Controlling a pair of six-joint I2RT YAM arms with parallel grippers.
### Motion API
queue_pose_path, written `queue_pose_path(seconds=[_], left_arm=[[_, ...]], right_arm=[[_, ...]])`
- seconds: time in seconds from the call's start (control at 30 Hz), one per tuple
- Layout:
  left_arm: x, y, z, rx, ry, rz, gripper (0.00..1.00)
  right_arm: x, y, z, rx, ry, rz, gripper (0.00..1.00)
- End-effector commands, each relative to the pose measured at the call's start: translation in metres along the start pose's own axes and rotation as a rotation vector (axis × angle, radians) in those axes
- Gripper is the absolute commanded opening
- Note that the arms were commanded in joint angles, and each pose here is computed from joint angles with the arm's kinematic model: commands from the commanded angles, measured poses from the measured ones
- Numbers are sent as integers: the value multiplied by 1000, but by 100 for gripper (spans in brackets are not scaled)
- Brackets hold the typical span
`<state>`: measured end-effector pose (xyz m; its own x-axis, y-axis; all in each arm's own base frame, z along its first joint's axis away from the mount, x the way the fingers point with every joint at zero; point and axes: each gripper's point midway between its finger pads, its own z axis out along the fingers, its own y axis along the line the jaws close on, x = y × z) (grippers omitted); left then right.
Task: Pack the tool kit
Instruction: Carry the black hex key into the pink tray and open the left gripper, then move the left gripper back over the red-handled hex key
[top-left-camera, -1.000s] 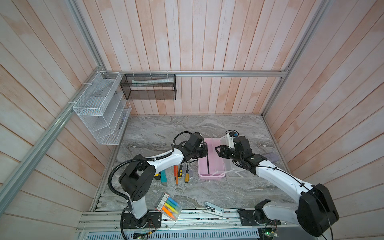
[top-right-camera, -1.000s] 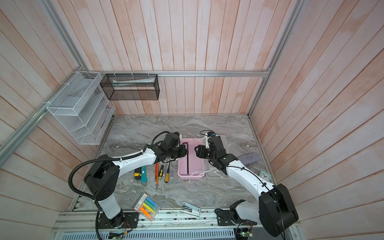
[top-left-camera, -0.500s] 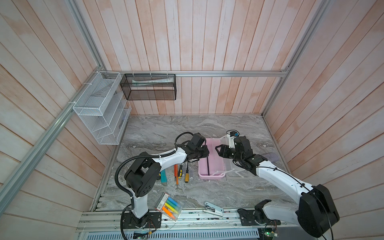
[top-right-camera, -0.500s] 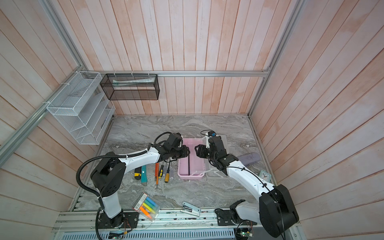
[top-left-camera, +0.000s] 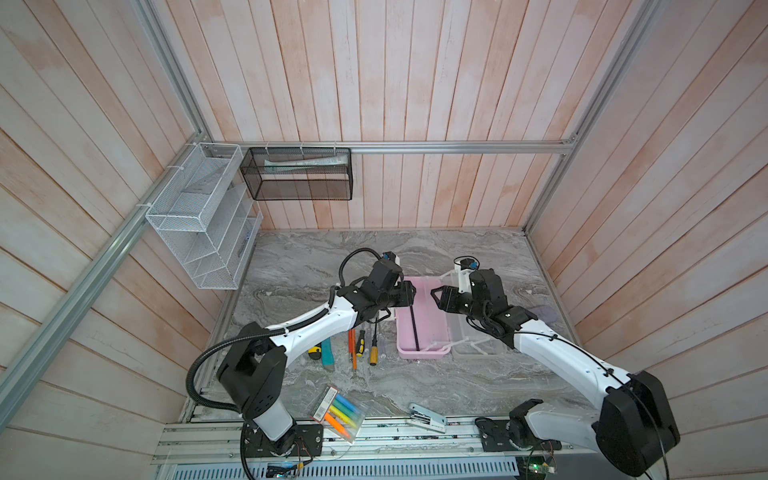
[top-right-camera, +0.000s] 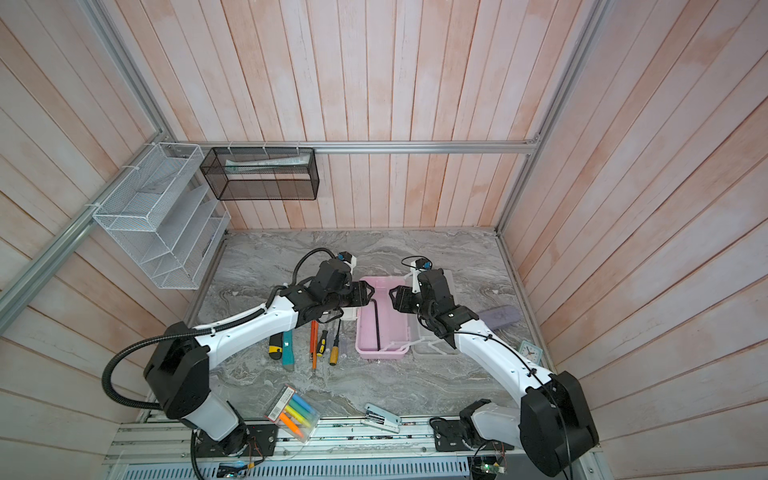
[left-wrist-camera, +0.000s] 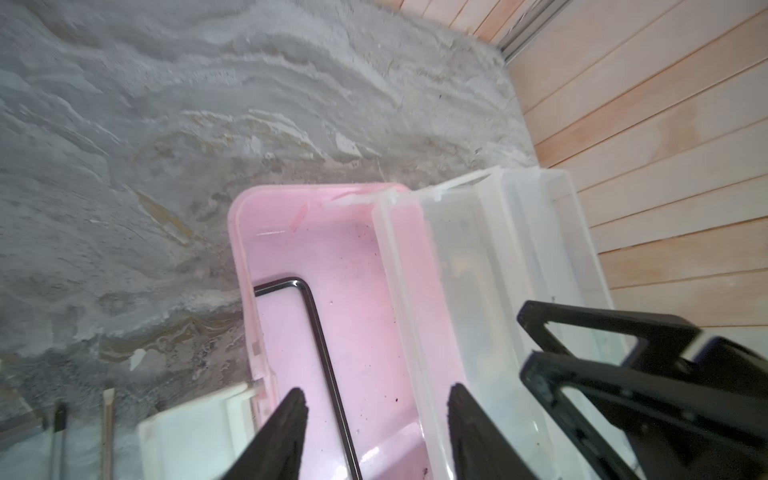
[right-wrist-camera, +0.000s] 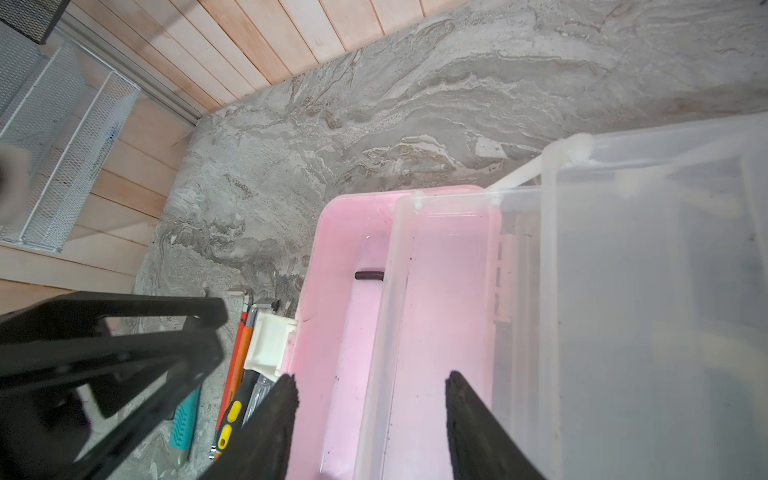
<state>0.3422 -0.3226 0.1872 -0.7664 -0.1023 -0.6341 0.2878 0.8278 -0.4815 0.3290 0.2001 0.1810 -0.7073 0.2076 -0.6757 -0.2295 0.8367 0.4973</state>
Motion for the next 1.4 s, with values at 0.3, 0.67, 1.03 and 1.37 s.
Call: queue_pose_path(seconds=[0.3,0.67,1.03,1.37], left_arm=[[35,113,-63,-261,7,-67,69],[65,149,-61,-297,54,-164,59],[93,182,-40,-385,127,-194,38],[105,206,-27,-421,152,-213,27]], right_arm=[[16,62,-11,-38,26,-129,58],[52,87,11,-78,113,-149,56],[63,76,22,-56,122,-146,56],[66,75,31,-43,141,-137,55]])
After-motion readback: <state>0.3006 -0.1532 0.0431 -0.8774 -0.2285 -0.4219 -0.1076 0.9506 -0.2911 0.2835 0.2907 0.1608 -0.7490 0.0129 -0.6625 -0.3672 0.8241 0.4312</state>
